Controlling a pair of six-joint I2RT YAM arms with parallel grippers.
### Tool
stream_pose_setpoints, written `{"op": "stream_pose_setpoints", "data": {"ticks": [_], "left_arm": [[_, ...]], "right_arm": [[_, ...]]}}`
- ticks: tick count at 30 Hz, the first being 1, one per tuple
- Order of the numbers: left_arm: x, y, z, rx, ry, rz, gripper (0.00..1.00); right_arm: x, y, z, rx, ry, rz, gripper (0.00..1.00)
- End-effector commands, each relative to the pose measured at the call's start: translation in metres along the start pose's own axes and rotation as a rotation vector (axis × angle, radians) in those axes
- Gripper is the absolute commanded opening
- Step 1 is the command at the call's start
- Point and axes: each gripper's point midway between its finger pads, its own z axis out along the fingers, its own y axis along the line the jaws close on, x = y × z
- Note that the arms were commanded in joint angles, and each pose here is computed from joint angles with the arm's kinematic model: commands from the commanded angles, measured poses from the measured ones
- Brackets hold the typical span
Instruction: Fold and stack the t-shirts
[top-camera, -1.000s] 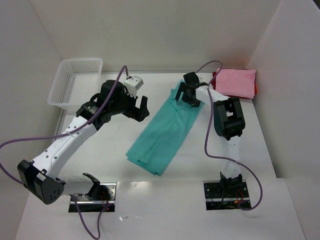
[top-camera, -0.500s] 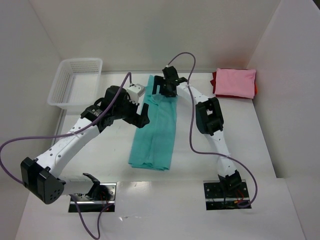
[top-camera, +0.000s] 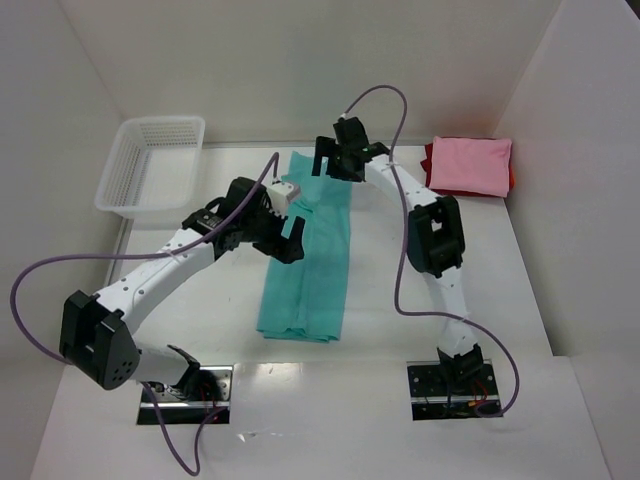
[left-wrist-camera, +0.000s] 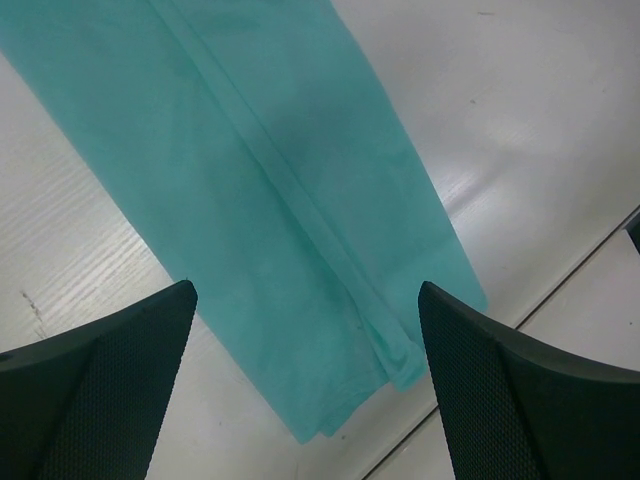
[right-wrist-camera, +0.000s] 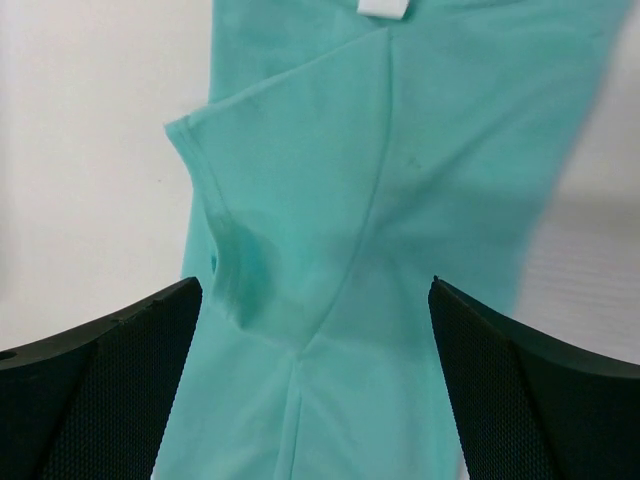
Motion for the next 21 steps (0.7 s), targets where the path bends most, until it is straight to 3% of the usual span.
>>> {"op": "stream_pose_setpoints", "data": {"ticks": [1,3,6,9,21], "left_arm": [[0.029,-0.011,0.017,0.074,0.099,0.005,0.99],[0.049,-0.011,0.027,0.081,0.185,-0.014,0.99],[0.057,-0.024,0.037,0.096,0.225,0.018,0.99],[0.070,-0.023,0.047,0.085,0.262,0.012,0.99],[0.102,-0.027,0.077,-0.006,0.405,-0.004,0.99]], "right_arm": [[-0.046,-0.005,-0.083,0.042,-0.148,0.025,1.00],[-0.014,-0.024,-0.079,0.087,-0.102,0.044,1.00],[0.025,-0.046,-0.071,0.131,-0.061,0.077,1.00],[0.040,-0.048,-0.064,0.116,-0.028,0.086,1.00],[0.031,-0.038,-0.006,0.086,0.011,0.057,1.00]]}}
